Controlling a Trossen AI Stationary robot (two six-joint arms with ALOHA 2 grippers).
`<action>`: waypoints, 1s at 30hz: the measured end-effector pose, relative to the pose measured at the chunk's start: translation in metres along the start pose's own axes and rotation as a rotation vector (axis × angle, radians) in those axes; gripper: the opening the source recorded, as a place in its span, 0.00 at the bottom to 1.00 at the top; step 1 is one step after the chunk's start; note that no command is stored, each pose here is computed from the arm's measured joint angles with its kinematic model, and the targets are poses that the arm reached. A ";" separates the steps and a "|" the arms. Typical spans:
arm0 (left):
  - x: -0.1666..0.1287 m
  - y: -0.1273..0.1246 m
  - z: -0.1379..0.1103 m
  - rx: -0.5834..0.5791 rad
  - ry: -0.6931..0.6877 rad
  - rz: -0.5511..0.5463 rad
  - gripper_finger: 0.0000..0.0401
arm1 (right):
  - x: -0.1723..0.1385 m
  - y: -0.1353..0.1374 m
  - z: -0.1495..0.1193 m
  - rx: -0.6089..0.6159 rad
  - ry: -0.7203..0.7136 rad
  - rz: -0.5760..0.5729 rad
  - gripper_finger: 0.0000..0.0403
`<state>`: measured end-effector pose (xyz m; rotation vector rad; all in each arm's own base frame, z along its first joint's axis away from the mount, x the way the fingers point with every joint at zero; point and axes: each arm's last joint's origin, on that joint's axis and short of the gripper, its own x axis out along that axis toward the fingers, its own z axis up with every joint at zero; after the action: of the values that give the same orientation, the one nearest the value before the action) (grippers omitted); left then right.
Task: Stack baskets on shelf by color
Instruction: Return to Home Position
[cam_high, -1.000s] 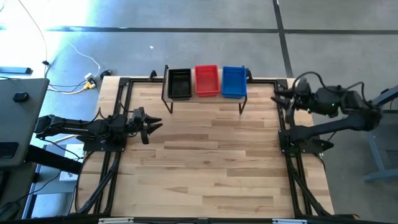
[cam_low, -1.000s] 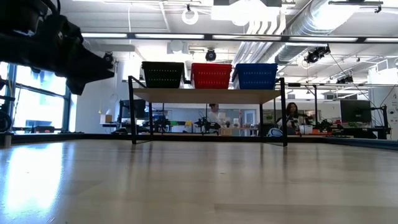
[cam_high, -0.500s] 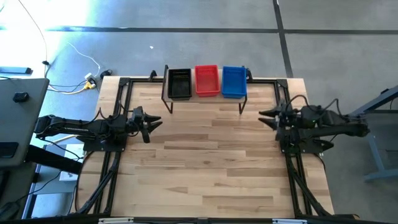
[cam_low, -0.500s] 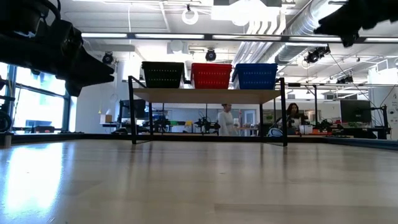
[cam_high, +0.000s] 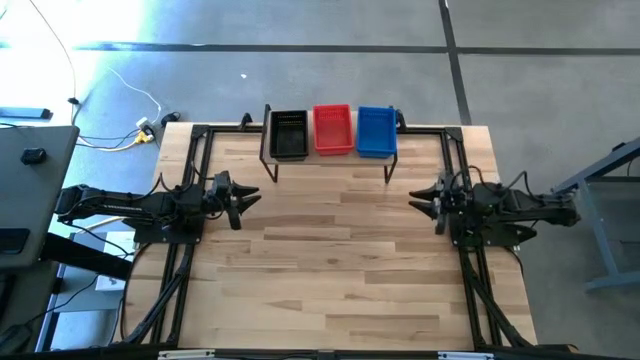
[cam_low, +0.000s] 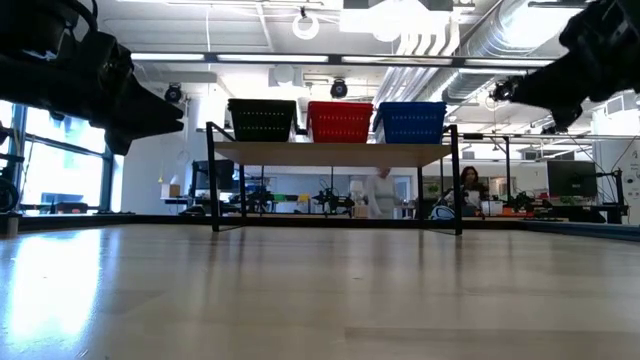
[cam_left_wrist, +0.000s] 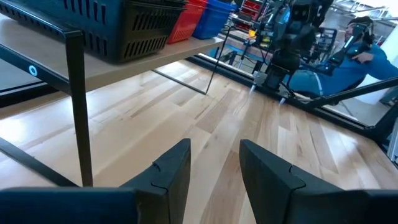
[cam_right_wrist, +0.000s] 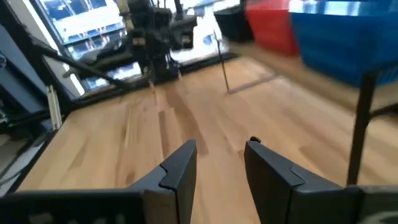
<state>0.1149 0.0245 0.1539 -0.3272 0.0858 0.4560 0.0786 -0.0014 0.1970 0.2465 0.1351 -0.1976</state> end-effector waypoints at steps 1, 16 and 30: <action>0.000 0.000 0.000 0.000 0.000 0.000 0.32 | 0.001 0.000 -0.003 0.007 0.009 0.003 0.30; 0.000 0.000 0.000 0.000 -0.001 0.000 0.32 | 0.013 -0.004 -0.027 0.143 0.064 -0.007 0.30; 0.000 0.000 0.000 -0.001 -0.002 0.003 0.32 | 0.013 -0.004 -0.027 0.048 0.067 0.000 0.30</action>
<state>0.1148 0.0245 0.1541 -0.3280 0.0838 0.4592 0.0872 -0.0002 0.1683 0.3014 0.1964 -0.1925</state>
